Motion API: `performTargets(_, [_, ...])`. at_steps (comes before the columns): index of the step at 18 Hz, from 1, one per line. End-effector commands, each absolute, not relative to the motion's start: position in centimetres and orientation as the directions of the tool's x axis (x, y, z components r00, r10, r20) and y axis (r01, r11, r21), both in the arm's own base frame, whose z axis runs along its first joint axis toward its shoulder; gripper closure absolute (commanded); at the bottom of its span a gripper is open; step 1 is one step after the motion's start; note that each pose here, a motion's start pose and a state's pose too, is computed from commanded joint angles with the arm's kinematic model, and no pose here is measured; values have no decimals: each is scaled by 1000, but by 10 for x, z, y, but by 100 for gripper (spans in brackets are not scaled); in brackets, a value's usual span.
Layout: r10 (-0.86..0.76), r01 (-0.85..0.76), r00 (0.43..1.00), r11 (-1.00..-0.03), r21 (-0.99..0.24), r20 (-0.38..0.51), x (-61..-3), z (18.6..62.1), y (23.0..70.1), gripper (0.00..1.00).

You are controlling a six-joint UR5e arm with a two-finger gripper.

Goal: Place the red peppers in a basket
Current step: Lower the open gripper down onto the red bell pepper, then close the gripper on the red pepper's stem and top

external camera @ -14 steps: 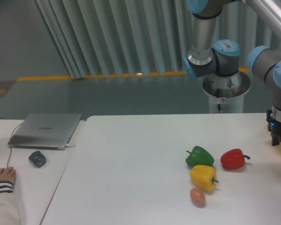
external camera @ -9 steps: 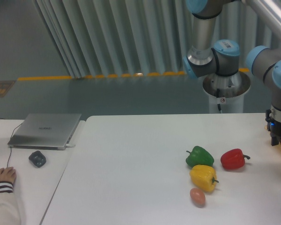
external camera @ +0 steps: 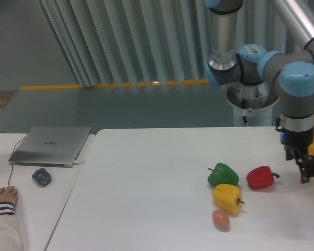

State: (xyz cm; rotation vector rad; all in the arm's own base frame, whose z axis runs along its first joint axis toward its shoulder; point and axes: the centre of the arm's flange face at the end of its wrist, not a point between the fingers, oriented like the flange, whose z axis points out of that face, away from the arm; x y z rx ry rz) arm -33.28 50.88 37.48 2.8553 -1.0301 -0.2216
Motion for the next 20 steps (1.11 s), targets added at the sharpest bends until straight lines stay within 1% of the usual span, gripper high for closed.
performTargets(1, [-657,-637,750,-749,183,-77,-320,364,509,0])
performTargets(3, [-681,-655,730,-720,228,-55,-305,355,512,0])
performTargets(5, [-690,-668,723,-707,232,-22,-296,351,511,0])
performTargets(6, [-705,-687,710,-688,236,11,-281,347,513,0])
performTargets(7, [-710,-694,704,-681,236,22,-273,346,512,0])
performTargets(11, [-730,-719,681,-653,239,55,-250,327,514,0])
performTargets(15, [-735,-730,673,-642,236,84,-247,312,512,0])
performTargets(20, [-737,-730,672,-642,236,73,-252,310,512,0])
